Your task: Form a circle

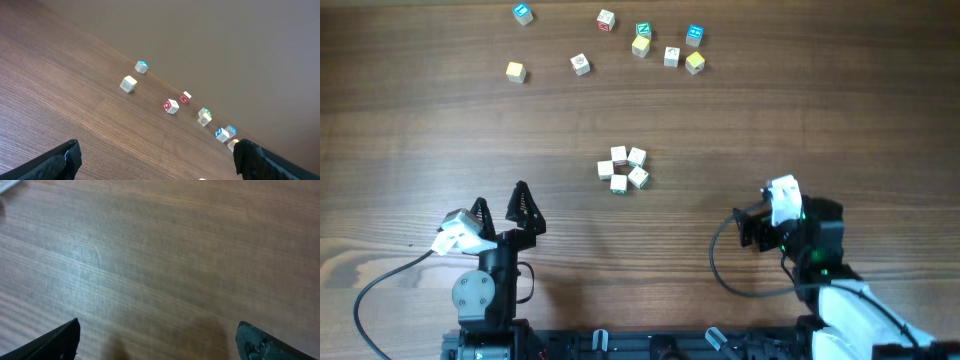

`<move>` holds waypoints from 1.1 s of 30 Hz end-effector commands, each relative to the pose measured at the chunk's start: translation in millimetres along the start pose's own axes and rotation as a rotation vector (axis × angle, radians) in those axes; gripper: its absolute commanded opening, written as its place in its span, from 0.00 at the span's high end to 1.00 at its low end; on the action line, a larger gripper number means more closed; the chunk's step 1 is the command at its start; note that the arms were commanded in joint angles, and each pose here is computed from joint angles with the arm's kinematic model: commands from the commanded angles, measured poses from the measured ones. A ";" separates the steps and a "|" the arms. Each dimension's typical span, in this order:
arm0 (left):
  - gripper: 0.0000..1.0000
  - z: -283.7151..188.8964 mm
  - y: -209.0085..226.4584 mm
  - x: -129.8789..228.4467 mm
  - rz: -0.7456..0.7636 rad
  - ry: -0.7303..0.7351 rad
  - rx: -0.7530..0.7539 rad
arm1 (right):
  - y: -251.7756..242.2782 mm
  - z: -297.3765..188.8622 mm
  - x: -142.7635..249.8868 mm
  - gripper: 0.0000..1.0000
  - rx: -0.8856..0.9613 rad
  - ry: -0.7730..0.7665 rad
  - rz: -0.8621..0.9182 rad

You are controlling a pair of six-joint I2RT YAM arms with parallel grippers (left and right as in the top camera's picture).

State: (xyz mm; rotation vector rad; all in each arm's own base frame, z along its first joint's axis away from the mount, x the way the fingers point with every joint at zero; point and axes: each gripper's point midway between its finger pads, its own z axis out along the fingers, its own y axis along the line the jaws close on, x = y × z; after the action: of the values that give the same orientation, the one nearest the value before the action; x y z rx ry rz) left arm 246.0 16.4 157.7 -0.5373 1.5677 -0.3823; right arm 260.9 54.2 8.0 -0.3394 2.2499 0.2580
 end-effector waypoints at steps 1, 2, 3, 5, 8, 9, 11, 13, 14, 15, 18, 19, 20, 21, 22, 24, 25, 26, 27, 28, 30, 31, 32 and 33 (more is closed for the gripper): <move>0.00 -0.5 0.0 -0.5 0.018 -0.003 0.003 | 7.1 -8.6 10.8 0.00 -0.019 -0.026 0.051; 0.00 -0.5 0.0 -0.5 0.018 -0.003 0.003 | 7.3 -10.2 9.1 0.00 -0.018 -0.034 0.048; 0.00 -0.5 0.0 -0.5 0.018 -0.003 0.003 | 7.1 -13.7 0.7 0.01 -0.014 -0.067 0.037; 0.00 -0.5 0.0 -0.5 0.018 -0.003 0.003 | 6.5 -21.6 -18.1 0.00 -0.004 -0.144 0.012; 0.00 -0.5 0.0 -0.5 0.018 -0.003 0.003 | 7.7 -31.6 -29.3 0.00 0.004 -0.194 -0.013; 0.00 -0.5 0.0 -0.5 0.018 -0.003 0.003 | 7.9 -34.1 -28.9 0.00 0.007 -0.195 -0.013; 0.00 -0.5 0.0 -0.5 0.018 -0.003 0.003 | 6.8 -39.1 -30.8 0.00 0.023 -0.208 -0.015; 0.00 -0.5 0.0 -0.5 0.018 -0.003 0.003 | 2.7 -45.3 -35.0 0.00 0.056 -0.231 -0.020; 0.00 -0.5 0.0 -0.5 0.018 -0.003 0.003 | 2.9 -46.9 -34.6 0.00 0.058 -0.233 -0.020; 0.00 -0.5 0.0 -0.5 0.018 -0.003 0.003 | 1.0 -48.8 -32.6 0.00 0.073 -0.228 -0.015; 0.00 -0.5 0.0 -0.5 0.018 -0.003 0.003 | -0.5 -62.4 -53.2 0.00 0.105 -0.328 -0.045; 0.00 -0.5 0.0 -0.5 0.018 -0.003 0.003 | 2.0 -69.0 -63.1 0.00 0.104 -0.378 -0.061; 0.00 -0.5 0.0 -0.5 0.018 -0.003 0.003 | 4.8 -75.4 -71.8 0.00 0.101 -0.423 -0.077; 0.00 -0.5 0.0 -0.5 0.018 -0.003 0.003 | 7.8 -82.1 -80.1 0.00 0.099 -0.468 -0.092; 0.00 -0.5 0.0 -0.5 0.018 -0.003 0.003 | 11.5 -89.8 -88.8 0.00 0.095 -0.518 -0.108; 0.00 -0.5 0.0 -0.5 0.018 -0.003 0.003 | 18.5 -107.0 -105.2 0.00 0.089 -0.619 -0.140; 0.00 -0.5 0.0 -0.5 0.018 -0.003 0.003 | 20.3 -115.0 -111.5 0.00 0.091 -0.662 -0.150; 0.00 -0.5 0.0 -0.5 0.018 -0.003 0.003 | 21.4 -121.7 -116.4 0.00 0.095 -0.697 -0.159; 0.00 -0.5 0.0 -0.5 0.018 -0.003 0.003 | 21.8 -125.2 -119.2 0.00 0.098 -0.715 -0.163; 0.00 -0.5 0.0 -0.5 0.018 -0.003 0.003 | 21.6 -123.9 -117.6 0.00 0.097 -0.707 -0.161; 0.00 -0.5 0.0 -0.5 0.018 -0.003 0.003 | 21.8 -124.2 -118.1 0.00 0.097 -0.709 -0.162; 0.00 -0.5 0.0 -0.5 0.018 -0.003 0.003 | 21.8 -124.2 -118.1 0.00 0.097 -0.709 -0.162; 0.00 -0.5 0.0 -0.5 0.018 -0.003 0.003 | 21.8 -124.2 -118.1 0.00 0.097 -0.709 -0.162; 0.00 -0.5 0.0 -0.5 0.018 -0.003 0.003 | 21.7 -124.2 -118.1 0.00 0.098 -0.709 -0.162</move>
State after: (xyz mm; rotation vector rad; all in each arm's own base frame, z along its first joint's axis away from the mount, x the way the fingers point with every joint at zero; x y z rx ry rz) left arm 246.0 15.8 157.8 -0.5347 1.5684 -0.3852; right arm 239.2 58.4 176.1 -0.3271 1.5357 0.1582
